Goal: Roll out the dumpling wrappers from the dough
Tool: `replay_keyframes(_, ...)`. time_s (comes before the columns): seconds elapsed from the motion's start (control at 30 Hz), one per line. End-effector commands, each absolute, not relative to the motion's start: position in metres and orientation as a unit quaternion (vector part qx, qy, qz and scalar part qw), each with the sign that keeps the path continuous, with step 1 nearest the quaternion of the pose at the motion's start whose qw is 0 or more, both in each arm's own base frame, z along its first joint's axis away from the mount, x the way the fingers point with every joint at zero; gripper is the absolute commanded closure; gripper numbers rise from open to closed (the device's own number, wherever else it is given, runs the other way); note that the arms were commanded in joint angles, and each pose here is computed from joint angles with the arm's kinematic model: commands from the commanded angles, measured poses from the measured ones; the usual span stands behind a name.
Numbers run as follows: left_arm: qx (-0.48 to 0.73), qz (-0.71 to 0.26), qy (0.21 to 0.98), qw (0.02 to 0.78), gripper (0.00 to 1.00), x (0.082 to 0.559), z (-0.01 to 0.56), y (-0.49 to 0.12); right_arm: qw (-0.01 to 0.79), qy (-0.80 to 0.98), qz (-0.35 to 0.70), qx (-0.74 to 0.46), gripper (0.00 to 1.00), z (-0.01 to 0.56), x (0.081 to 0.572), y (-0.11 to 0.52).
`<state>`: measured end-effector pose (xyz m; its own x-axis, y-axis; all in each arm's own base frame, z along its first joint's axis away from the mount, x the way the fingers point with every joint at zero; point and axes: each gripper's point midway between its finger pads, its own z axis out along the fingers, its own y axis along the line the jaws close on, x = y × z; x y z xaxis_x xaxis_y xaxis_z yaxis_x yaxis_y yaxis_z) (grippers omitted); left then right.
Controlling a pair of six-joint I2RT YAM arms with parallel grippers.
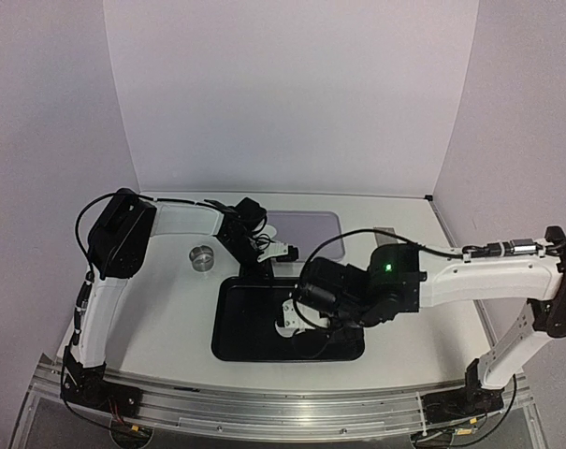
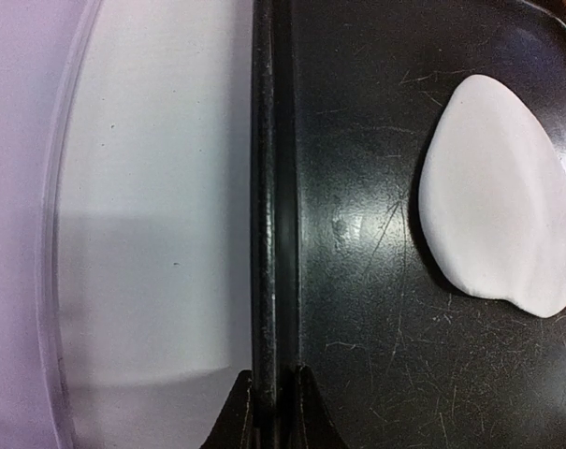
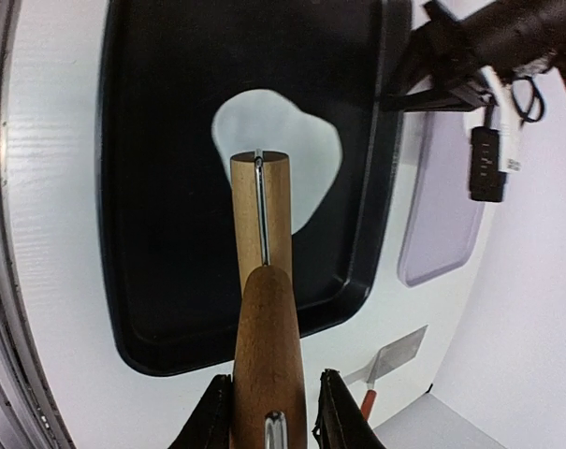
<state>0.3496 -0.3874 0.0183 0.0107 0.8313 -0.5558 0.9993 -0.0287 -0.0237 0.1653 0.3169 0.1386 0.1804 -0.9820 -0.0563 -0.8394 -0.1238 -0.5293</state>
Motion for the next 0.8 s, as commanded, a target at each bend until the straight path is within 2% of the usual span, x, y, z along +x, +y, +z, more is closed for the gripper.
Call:
replay_keyframes(0.0,0.708,-0.164,0.652,0.217,1.00,0.366,0.015,-0.383,0.307,0.648,-0.160,-0.679,1.00,0.205,0.209,0.320)
replay_keyframes(0.23,0.713,-0.171,0.647,0.210,1.00,0.359,0.016,-0.385,0.356,0.730,-0.192,-0.551,1.00,0.255,0.281,0.273)
replay_keyframes(0.53,0.724,-0.182,0.633,0.203,1.00,0.348,0.018,-0.390,0.368,0.866,-0.169,-0.296,1.00,0.278,0.366,0.153)
replay_keyframes(0.67,0.727,-0.189,0.631,0.196,1.00,0.339,0.017,-0.394,0.352,0.915,-0.115,-0.162,1.00,0.269,0.396,0.094)
replay_keyframes(0.77,0.724,-0.197,0.633,0.191,1.00,0.333,0.018,-0.394,0.330,0.943,-0.046,-0.006,1.00,0.256,0.409,0.044)
